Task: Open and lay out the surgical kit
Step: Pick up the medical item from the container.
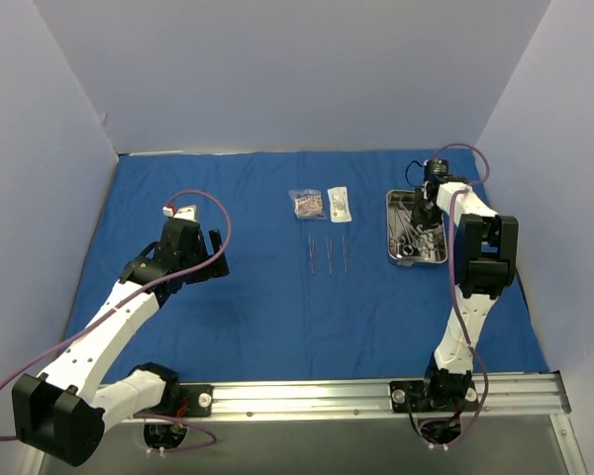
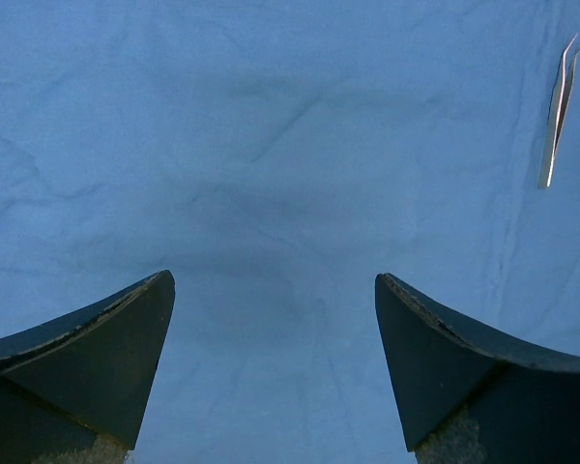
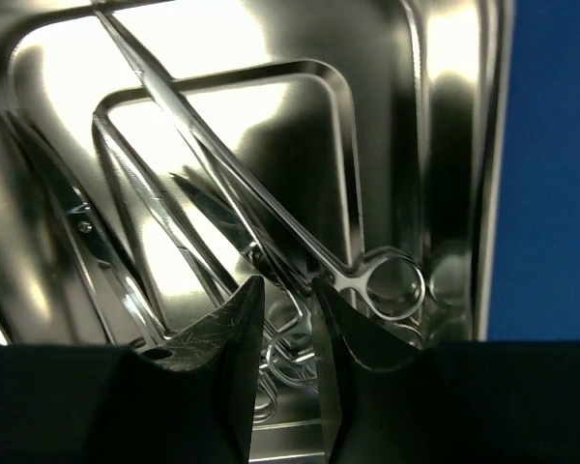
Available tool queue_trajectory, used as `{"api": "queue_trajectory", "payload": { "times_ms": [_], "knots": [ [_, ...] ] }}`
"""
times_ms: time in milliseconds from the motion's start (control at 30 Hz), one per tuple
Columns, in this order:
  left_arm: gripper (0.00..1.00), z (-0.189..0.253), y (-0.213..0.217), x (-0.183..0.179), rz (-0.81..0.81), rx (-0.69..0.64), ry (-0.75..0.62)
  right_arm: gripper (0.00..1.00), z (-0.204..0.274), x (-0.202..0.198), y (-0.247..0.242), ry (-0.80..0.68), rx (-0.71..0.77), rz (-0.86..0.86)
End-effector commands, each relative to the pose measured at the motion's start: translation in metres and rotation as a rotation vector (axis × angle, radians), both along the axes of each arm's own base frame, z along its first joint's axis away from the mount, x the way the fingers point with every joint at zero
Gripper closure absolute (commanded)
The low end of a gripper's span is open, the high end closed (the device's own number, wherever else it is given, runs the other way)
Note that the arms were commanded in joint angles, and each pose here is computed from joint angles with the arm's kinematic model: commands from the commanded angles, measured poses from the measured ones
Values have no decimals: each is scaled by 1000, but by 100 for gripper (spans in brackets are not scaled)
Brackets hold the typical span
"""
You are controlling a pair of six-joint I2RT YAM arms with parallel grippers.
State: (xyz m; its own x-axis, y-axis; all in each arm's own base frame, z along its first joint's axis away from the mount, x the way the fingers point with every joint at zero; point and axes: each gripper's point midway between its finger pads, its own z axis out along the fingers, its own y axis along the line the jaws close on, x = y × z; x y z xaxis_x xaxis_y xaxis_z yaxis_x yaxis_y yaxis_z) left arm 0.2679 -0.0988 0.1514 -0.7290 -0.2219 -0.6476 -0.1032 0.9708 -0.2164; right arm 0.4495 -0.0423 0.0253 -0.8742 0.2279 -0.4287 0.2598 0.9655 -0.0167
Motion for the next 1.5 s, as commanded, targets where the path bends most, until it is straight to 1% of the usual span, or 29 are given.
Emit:
{"api": "queue_trajectory", "payload": {
  "times_ms": [0, 133, 400, 533, 667, 700, 733, 833, 1133, 1300, 1467],
  "knots": [
    [6, 9, -1, 7, -10, -16, -47, 78, 12, 8, 8, -3, 28, 90],
    [6, 9, -1, 5, -10, -16, -50, 78, 6, 9, 8, 10, 36, 119],
    [6, 9, 0, 4, -11, -13, -49, 77, -14, 0, 0, 63, 42, 117],
    [6, 7, 0, 4, -10, -15, -45, 79, -24, -7, 3, 96, 62, 133],
    [6, 7, -1, 4, -11, -16, -45, 86, -28, -8, 6, 102, 83, 139],
    [6, 8, 0, 4, -10, -16, -48, 89, -27, -8, 6, 99, 81, 137],
    [6, 7, 0, 3, -10, -15, -45, 93, -26, -7, 5, 96, 82, 136],
    [6, 8, 0, 3, -9, -14, -47, 99, -17, -4, 4, 82, 74, 138],
    [6, 7, -3, 5, -15, -23, -43, 100, 32, 7, 2, -20, 49, 135],
    [6, 7, -4, 6, -16, -26, -43, 100, 42, 6, 7, -56, 64, 136],
    [6, 6, -5, 6, -18, -29, -39, 100, 39, 6, 13, -61, 83, 131]
  ]
}}
